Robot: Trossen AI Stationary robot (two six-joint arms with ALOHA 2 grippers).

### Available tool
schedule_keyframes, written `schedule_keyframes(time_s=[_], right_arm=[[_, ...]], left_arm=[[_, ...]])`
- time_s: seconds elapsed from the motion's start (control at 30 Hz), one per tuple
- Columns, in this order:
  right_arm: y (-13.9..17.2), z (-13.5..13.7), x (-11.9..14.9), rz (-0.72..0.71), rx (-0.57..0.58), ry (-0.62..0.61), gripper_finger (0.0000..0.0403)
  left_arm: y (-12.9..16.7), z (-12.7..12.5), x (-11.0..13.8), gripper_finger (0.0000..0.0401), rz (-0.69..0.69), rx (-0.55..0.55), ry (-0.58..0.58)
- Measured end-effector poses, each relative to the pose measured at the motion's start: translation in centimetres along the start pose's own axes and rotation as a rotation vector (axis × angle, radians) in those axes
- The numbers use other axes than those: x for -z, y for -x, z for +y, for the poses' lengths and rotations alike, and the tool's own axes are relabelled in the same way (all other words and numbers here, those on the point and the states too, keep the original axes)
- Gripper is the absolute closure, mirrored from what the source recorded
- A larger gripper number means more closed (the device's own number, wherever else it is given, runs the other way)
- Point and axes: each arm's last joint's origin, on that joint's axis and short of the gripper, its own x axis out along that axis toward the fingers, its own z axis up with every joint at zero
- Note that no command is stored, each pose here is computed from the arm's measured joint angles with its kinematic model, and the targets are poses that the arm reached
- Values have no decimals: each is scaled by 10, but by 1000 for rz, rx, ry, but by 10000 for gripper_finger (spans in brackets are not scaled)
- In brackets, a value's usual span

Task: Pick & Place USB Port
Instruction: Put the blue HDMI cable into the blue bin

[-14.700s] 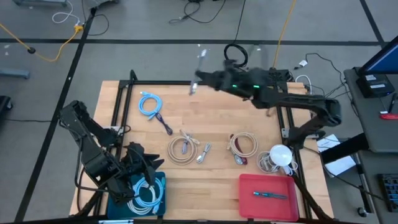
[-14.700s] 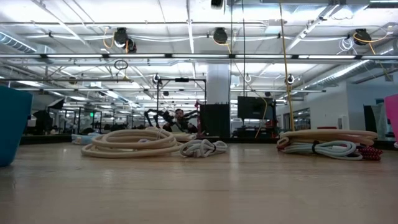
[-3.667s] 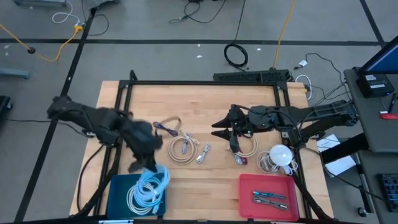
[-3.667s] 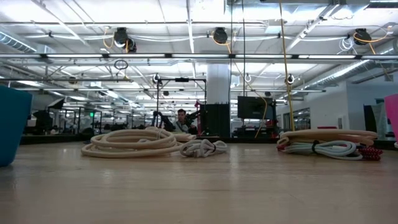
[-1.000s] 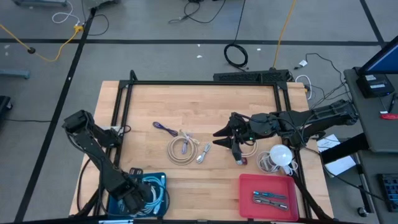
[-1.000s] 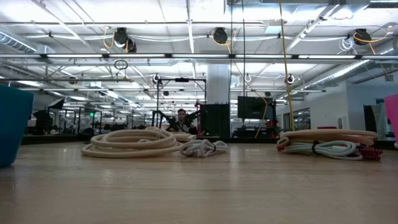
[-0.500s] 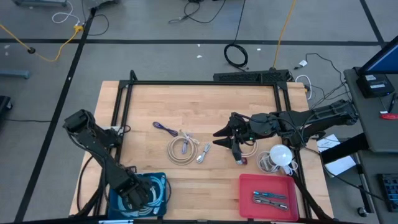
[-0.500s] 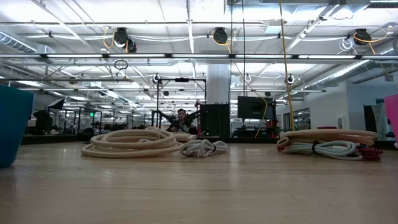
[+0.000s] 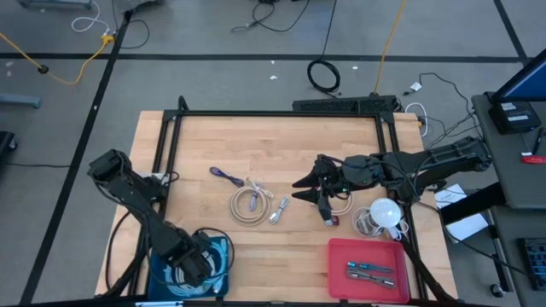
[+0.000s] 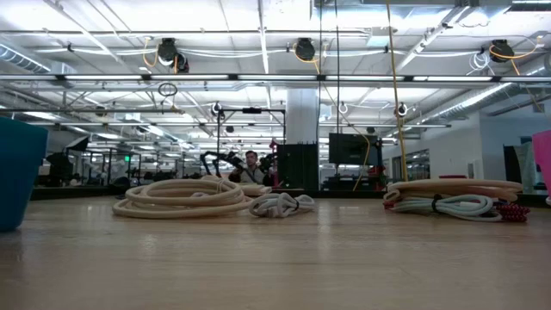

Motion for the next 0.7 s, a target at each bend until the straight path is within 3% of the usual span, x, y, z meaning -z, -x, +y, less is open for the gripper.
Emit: schedule_keyframes(time_s=[0.37, 0.7], right_arm=[[0, 2, 1, 3, -7, -4, 266], [0, 2, 1, 3, -6, -2, 266]], left_arm=[[-1, 6, 7, 165, 69, -59, -77], [0, 6, 6, 28, 135, -55, -59]])
